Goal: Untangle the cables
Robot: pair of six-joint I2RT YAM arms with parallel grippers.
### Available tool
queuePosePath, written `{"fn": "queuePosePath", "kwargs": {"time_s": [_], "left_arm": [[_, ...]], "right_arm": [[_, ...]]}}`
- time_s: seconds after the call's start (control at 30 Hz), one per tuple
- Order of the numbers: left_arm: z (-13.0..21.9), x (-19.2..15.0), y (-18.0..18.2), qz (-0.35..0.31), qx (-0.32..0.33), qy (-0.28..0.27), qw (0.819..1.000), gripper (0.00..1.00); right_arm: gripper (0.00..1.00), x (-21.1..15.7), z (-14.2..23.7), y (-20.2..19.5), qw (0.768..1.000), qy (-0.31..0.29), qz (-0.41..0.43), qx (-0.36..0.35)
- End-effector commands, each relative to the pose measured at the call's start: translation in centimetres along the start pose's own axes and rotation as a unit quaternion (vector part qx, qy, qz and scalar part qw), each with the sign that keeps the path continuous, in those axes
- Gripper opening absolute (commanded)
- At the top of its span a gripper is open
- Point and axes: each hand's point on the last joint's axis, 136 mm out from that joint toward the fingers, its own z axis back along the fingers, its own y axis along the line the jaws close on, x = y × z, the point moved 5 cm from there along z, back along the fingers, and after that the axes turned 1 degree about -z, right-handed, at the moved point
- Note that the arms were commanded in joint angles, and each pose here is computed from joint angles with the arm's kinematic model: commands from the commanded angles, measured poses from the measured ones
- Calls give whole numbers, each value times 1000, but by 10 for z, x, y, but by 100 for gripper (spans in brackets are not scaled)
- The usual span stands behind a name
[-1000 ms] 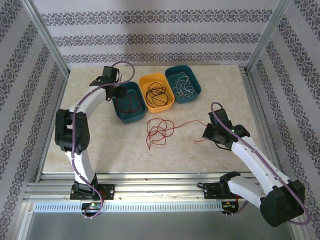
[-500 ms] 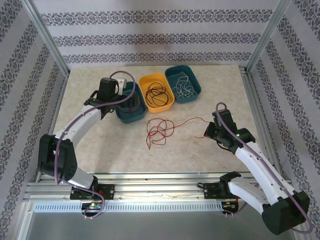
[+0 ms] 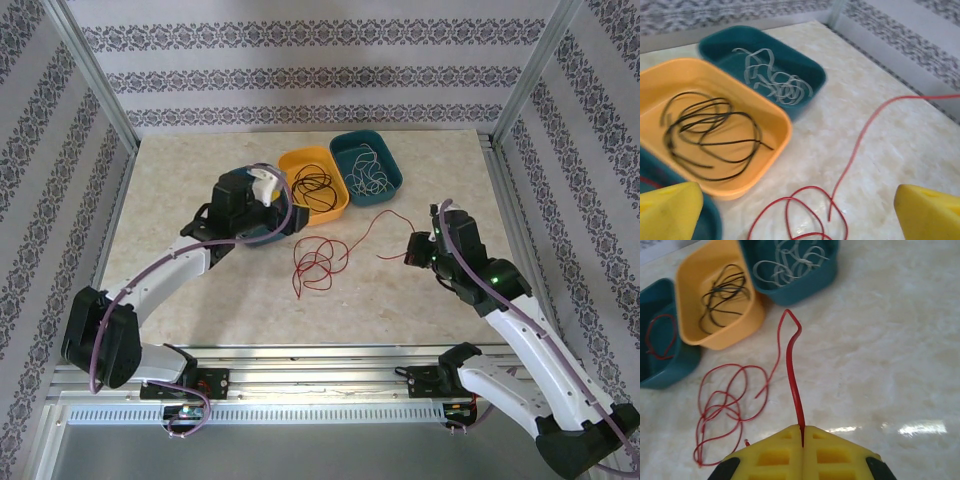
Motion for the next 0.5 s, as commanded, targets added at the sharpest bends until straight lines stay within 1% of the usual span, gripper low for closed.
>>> {"fn": "queuePosePath", "kwargs": {"time_s": [0.0,0.07,0.27,0.3,0.37,0.4,0.47], "left_arm": [[-13,10,-20,-43,-59,-24,997,93],[-22,10,-26,-32,-82,-26,996,87],[-40,0,-37,-23,-110,-17,993,82],[-43,-2,-39,-23,-115,-13,993,79],[-49,-6,-41,-17,-120,-6,993,78],[-52,-8,-42,-14,-124,-4,992,75],[-56,-10,-47,-7,-136,-3,991,73]], "right_arm": [[1,13,9,27,997,-13,51,59],[1,17,12,38,994,-16,70,78],[1,28,18,63,986,-30,114,115],[1,30,19,65,986,-31,117,118],[1,33,19,69,985,-33,122,121],[1,34,18,71,984,-33,124,123],[1,37,18,75,983,-35,129,129]]}}
